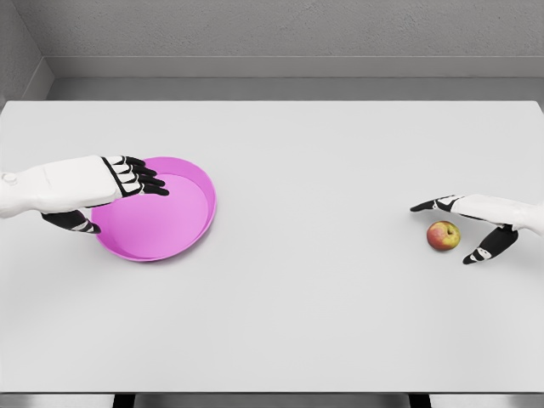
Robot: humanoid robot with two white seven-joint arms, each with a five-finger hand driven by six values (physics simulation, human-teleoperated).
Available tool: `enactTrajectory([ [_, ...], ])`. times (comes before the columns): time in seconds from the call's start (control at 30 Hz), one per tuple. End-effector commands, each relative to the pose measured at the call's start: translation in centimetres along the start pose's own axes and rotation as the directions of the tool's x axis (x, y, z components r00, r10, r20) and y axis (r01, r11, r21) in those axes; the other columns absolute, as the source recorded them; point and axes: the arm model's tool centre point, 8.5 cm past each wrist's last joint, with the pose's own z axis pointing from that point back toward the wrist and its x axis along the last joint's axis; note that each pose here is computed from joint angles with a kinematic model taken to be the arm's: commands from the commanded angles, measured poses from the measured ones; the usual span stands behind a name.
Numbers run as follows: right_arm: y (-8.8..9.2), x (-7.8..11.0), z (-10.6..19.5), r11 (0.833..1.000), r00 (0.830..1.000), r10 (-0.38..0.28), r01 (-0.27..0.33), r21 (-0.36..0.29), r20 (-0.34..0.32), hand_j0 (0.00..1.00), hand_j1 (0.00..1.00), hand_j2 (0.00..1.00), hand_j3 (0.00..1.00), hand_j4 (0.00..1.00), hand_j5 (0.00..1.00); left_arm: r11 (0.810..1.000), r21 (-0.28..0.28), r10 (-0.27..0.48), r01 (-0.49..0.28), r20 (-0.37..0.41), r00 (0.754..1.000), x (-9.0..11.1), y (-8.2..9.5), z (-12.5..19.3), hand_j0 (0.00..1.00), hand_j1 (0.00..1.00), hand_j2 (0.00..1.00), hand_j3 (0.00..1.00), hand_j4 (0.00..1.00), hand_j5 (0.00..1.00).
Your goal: Put the apple on the plate with both arms
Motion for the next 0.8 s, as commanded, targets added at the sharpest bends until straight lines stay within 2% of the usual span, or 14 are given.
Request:
enactTrajectory([
  [0.0,-0.05,-0.02,0.04,1.0,1.0,-0.004,0.004,-0.004,0.0,0.83,0.83,0.83,0.83,0.83,0.83,1.0,0.004,0.005,-0.005,0.0,1.0,-0.02,0.05,0.04,1.0,1.0,1.0,1.0,1.0,1.0],
  [0.17,-0.12,0.06,-0.04,1.0,1.0,-0.002,0.002,-0.005,0.002,0.82,0.82,0.82,0.82,0.82,0.82,1.0,0.003,0.004,-0.004,-0.001,1.0,-0.02,0.04,0.04,1.0,1.0,1.0,1.0,1.0,1.0],
  [0.23,-0.12,0.06,-0.04,1.0,1.0,-0.003,0.003,-0.006,0.003,0.77,0.77,0.77,0.77,0.77,0.77,1.0,0.003,0.004,-0.004,-0.001,1.0,-0.02,0.04,0.04,1.0,1.0,1.0,1.0,1.0,1.0],
  [0.33,-0.17,0.06,-0.01,1.0,1.0,-0.003,0.003,-0.007,0.003,0.76,0.76,0.76,0.76,0.76,0.76,1.0,0.004,0.004,-0.004,-0.001,1.0,-0.03,0.11,0.05,1.0,1.0,1.0,1.0,1.0,1.0],
  [0.43,-0.12,0.06,-0.04,1.0,1.0,-0.003,0.003,-0.006,0.003,0.7,0.7,0.7,0.7,0.7,0.7,1.0,0.004,0.005,-0.005,0.0,1.0,-0.02,0.05,0.04,1.0,1.0,1.0,1.0,1.0,1.0],
  [0.57,-0.25,0.15,-0.09,1.0,1.0,-0.002,0.003,-0.009,0.007,0.67,0.67,0.67,0.67,0.67,0.67,1.0,0.004,0.004,-0.004,-0.001,1.0,-0.03,0.11,0.05,1.0,1.0,1.0,1.0,1.0,1.0],
  [0.6,-0.17,0.2,-0.24,1.0,1.0,-0.004,0.004,-0.008,0.01,0.62,0.62,0.62,0.62,0.62,0.62,1.0,0.004,0.004,-0.004,-0.001,1.0,-0.03,0.11,0.05,1.0,1.0,1.0,1.0,1.0,1.0],
  [0.77,-0.05,0.54,-0.95,1.0,1.0,-0.009,0.01,-0.013,0.028,0.55,0.55,0.55,0.55,0.55,0.55,1.0,0.004,0.004,-0.004,-0.001,1.0,-0.03,0.11,0.05,1.0,1.0,1.0,1.0,1.0,1.0],
])
